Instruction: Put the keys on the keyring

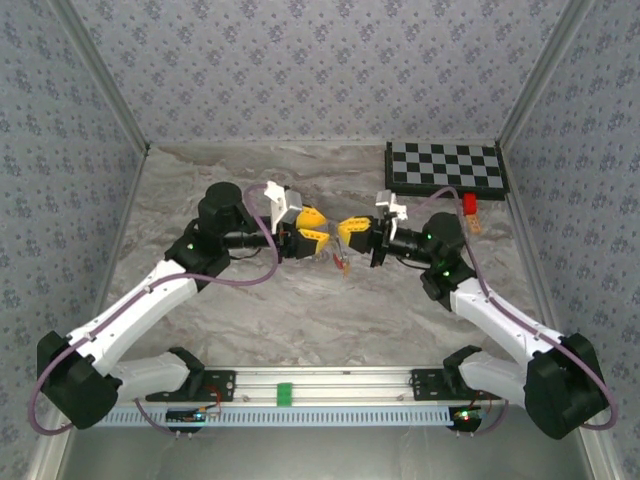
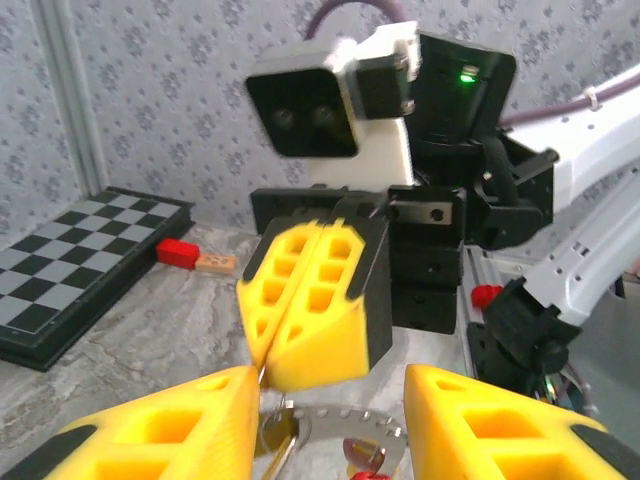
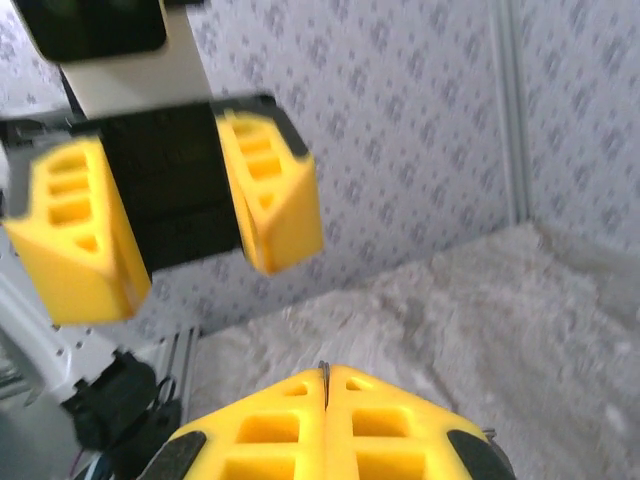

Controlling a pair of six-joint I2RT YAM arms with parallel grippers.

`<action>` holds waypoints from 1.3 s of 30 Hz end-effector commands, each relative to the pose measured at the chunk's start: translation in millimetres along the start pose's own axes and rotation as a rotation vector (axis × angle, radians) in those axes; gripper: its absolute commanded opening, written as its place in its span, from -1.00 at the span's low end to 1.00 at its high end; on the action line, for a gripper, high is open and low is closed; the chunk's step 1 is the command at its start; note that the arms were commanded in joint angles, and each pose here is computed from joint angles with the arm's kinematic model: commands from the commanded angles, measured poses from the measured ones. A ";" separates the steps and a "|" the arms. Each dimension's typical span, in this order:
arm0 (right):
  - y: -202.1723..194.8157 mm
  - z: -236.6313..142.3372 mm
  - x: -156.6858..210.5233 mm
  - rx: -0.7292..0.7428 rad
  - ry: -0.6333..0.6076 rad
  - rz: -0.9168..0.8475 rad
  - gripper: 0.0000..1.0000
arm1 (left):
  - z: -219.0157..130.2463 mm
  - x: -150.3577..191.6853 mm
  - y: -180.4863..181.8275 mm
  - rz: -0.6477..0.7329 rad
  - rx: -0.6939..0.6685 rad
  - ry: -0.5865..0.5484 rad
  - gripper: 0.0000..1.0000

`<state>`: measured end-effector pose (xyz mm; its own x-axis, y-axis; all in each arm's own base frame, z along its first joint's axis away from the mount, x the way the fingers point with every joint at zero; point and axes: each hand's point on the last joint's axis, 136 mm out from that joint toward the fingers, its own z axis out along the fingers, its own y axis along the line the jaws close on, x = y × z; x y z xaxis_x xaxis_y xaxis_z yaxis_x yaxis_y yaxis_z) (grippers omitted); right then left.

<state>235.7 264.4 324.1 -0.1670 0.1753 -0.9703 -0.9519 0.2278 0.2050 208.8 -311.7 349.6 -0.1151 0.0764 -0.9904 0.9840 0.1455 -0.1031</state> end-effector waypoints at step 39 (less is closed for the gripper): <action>23.9 -1.8 -58.5 -0.071 -0.261 -0.023 -1.00 | 25.0 -3.9 19.4 0.007 -0.108 -0.058 -0.59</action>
<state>227.9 260.1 374.8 -0.1155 0.3811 -0.9173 -0.9650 0.1759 0.1946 230.8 -330.4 327.6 -0.1519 0.0497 -0.9871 0.9576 0.2548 -0.1345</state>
